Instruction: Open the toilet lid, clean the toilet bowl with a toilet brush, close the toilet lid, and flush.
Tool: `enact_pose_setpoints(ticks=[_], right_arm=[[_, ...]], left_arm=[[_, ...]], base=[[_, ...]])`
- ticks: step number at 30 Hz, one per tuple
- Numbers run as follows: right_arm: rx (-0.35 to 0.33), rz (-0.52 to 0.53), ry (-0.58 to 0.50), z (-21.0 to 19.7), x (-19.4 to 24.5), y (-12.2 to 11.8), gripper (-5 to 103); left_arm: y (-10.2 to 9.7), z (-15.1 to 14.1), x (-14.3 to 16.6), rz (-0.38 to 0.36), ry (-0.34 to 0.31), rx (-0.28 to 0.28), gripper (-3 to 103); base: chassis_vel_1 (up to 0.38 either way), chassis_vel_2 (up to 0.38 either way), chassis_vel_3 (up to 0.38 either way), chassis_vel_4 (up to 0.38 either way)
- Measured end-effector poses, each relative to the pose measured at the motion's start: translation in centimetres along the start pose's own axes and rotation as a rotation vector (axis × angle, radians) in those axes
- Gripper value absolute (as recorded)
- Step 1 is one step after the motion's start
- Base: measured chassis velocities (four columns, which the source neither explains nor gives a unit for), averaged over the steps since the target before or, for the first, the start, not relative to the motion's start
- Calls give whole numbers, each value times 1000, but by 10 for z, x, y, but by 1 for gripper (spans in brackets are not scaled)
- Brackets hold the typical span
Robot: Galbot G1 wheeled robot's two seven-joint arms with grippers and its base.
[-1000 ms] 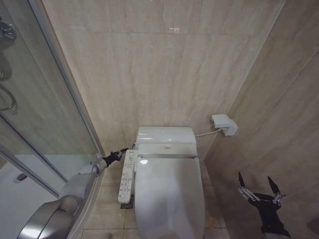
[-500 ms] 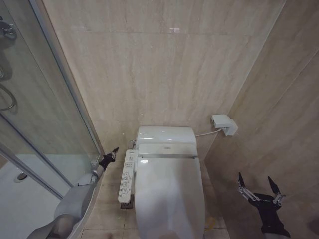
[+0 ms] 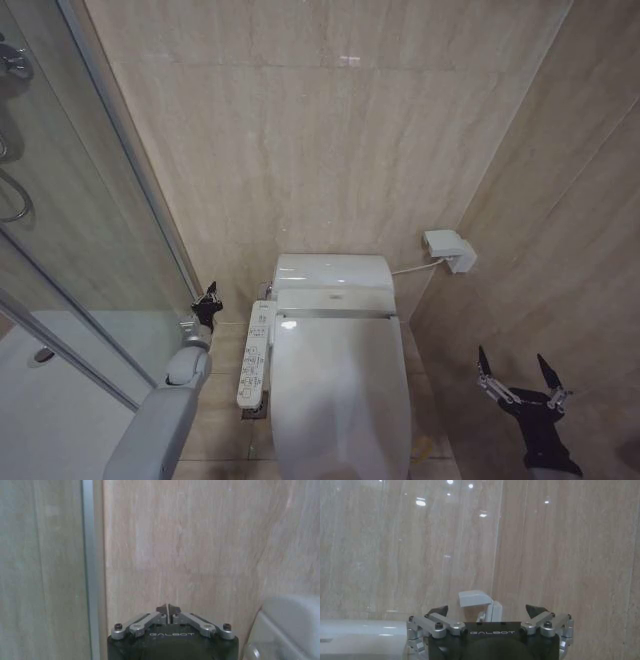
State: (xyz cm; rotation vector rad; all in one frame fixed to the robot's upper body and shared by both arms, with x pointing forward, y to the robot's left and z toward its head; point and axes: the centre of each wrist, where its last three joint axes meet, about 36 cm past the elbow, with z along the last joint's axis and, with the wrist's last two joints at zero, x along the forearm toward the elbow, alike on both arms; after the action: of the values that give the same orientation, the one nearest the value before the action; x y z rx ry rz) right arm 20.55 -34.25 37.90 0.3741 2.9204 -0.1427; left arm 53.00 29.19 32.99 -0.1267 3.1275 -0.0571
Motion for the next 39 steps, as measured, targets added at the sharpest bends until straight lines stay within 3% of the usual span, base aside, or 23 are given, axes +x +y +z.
enact_pose_setpoints(ticks=[4, 5, 8, 12, 13, 19, 20, 26, 27, 39], right_arm=[[0, 0, 0, 0, 0, 0, 100], [0, 0, 0, 0, 0, 0, 100], [0, 0, 0, 0, 0, 0, 100], [0, 0, 0, 0, 0, 0, 100], [0, 0, 0, 0, 0, 0, 100], [0, 0, 0, 0, 0, 0, 100], [0, 0, 0, 0, 0, 0, 100], [0, 0, 0, 0, 0, 0, 100], [0, 0, 0, 0, 0, 0, 100], [0, 0, 0, 0, 0, 0, 100]], left_arm=[[-10, -17, 14, -10, -5, 15, 0], [-14, -27, 20, -15, -1, 20, 19], [-24, -49, 44, -26, 35, 31, 19], [-25, -55, 68, -17, 53, 31, 19], [-25, -55, 75, -15, 57, 30, 46], [-20, -54, 111, -17, 70, 26, 46], [-19, -54, 119, -16, 71, 23, 73], [-17, -64, 151, -4, 52, 14, 73], [-17, -66, 157, 2, 49, 10, 98], [-12, -55, 193, 43, 45, -25, 100]], base=[[0, 0, 0, 0], [0, 0, 0, 0], [0, 0, 0, 0], [0, 0, 0, 0], [0, 0, 0, 0], [0, 0, 0, 0], [0, 0, 0, 0], [0, 0, 0, 0], [0, 0, 0, 0], [0, 0, 0, 0]])
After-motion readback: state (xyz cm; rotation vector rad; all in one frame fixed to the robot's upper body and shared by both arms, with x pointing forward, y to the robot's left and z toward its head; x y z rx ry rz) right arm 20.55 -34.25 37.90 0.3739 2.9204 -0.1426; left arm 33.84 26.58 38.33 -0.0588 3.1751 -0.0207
